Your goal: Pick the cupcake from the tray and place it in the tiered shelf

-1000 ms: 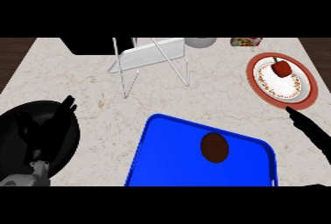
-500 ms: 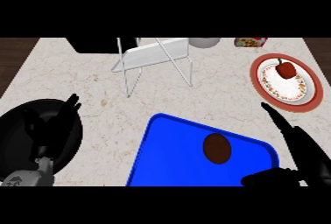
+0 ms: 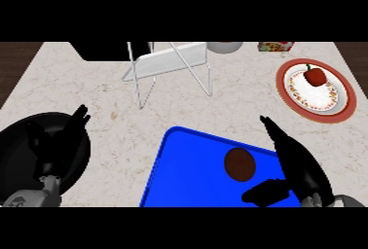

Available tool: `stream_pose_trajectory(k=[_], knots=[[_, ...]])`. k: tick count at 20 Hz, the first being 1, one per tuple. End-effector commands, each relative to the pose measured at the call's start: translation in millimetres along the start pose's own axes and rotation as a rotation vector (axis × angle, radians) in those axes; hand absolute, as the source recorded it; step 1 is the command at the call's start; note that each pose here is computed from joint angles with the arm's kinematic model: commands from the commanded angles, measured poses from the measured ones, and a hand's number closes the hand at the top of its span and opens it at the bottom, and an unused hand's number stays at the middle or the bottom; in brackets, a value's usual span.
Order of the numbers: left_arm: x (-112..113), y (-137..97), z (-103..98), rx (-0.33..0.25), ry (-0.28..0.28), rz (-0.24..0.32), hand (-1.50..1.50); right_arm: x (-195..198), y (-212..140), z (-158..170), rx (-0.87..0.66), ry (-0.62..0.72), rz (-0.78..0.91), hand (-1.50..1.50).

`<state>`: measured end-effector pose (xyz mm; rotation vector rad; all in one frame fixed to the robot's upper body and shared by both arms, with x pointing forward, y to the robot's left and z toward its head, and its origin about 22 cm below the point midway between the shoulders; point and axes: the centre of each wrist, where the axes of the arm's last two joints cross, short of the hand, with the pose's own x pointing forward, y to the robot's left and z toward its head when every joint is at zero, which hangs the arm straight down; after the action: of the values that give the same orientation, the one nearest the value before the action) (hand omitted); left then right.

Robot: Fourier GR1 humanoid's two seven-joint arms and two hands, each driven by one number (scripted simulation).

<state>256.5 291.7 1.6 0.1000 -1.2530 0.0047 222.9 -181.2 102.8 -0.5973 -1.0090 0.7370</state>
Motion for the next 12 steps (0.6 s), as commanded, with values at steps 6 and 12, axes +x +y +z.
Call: stream_pose_trajectory(k=[6,12], knots=[[-33.1,-2.1,4.3,0.015,0.149,0.021,0.0,20.9,33.4,0.4,-0.044,0.112,0.048,-1.5],[-27.3,-7.0,-2.4,0.016,0.146,0.033,0.0,17.8,51.9,-15.9,-0.04,0.13,0.065,-1.5]])
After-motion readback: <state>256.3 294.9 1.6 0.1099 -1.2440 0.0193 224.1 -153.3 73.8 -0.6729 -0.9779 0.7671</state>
